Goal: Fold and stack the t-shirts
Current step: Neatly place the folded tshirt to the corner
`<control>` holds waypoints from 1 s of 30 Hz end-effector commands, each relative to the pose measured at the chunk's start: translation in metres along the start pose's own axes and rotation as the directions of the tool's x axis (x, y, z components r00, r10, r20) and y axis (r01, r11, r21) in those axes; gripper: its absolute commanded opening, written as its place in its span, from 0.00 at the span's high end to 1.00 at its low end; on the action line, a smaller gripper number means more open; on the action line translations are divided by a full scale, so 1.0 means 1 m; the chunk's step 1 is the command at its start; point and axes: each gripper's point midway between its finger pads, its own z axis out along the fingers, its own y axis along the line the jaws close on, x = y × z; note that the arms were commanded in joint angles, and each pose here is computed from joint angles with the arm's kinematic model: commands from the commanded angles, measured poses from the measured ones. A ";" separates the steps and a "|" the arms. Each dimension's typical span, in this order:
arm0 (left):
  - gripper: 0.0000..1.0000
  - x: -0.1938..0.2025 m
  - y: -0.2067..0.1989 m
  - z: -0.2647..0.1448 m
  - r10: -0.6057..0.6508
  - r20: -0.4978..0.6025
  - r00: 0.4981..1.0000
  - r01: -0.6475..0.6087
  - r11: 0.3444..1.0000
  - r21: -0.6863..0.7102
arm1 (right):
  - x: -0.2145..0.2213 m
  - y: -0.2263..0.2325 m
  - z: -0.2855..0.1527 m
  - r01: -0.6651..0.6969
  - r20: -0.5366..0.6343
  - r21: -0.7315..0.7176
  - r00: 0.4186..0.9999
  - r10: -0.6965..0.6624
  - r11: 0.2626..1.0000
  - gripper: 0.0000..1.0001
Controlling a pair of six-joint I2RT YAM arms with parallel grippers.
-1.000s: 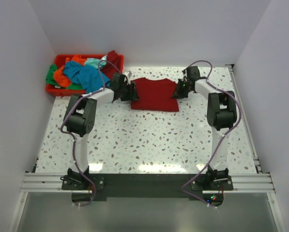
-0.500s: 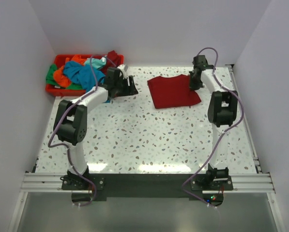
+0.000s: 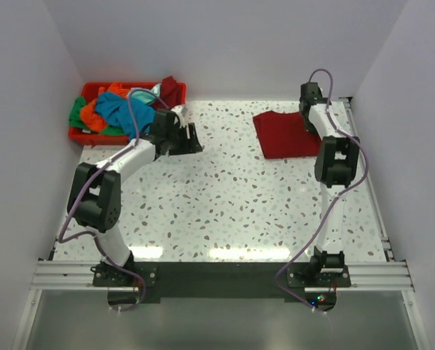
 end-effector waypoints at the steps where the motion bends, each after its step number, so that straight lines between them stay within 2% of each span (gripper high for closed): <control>1: 0.31 -0.001 0.001 -0.019 0.016 0.020 1.000 -0.015 1.000 -0.018 | -0.026 -0.039 -0.005 -0.003 0.092 0.218 0.996 -0.017 0.976 1.00; 6: 0.31 0.019 0.010 -0.022 0.002 -0.021 1.000 -0.003 0.999 -0.051 | -0.039 -0.063 0.001 0.010 0.130 0.402 0.989 -0.068 0.916 1.00; 7: 0.31 0.020 0.009 -0.023 0.003 -0.021 1.000 -0.004 0.999 -0.052 | -0.036 -0.080 0.009 -0.013 0.123 0.427 0.991 -0.044 0.904 1.00; 14: 0.31 0.034 0.008 -0.026 0.005 -0.061 0.998 -0.010 0.997 -0.082 | -0.045 -0.099 0.024 -0.085 0.164 0.512 0.986 0.000 0.855 1.00; 18: 0.31 0.032 0.001 -0.029 0.018 -0.052 0.998 -0.023 0.996 -0.091 | -0.047 -0.112 0.023 -0.121 0.179 0.585 0.984 0.018 0.802 1.00; 22: 0.31 0.033 -0.004 -0.031 0.022 -0.053 0.998 -0.026 0.995 -0.093 | -0.052 -0.117 0.022 -0.152 0.209 0.598 0.977 0.030 0.787 1.00; 23: 0.31 0.035 -0.006 -0.031 0.028 -0.058 0.998 -0.033 0.995 -0.092 | -0.053 -0.116 0.022 -0.157 0.215 0.596 0.976 0.032 0.788 0.89; 25: 0.31 0.034 -0.008 -0.033 0.030 -0.051 0.998 -0.034 0.995 -0.092 | -0.055 -0.119 0.017 -0.184 0.237 0.594 0.970 0.048 0.783 0.58; 26: 0.31 0.034 -0.010 -0.034 0.035 -0.049 0.998 -0.040 0.995 -0.091 | -0.049 -0.119 0.018 -0.179 0.228 0.599 0.973 0.048 0.780 0.36; 27: 0.31 0.032 -0.013 -0.036 0.039 -0.040 0.998 -0.043 0.995 -0.085 | -0.046 -0.119 0.017 -0.187 0.231 0.604 0.971 0.055 0.775 0.03; 30: 0.31 0.026 -0.019 -0.041 0.053 -0.012 0.998 -0.054 0.996 -0.073 | -0.038 -0.120 0.011 -0.229 0.253 0.603 0.963 0.089 0.764 0.01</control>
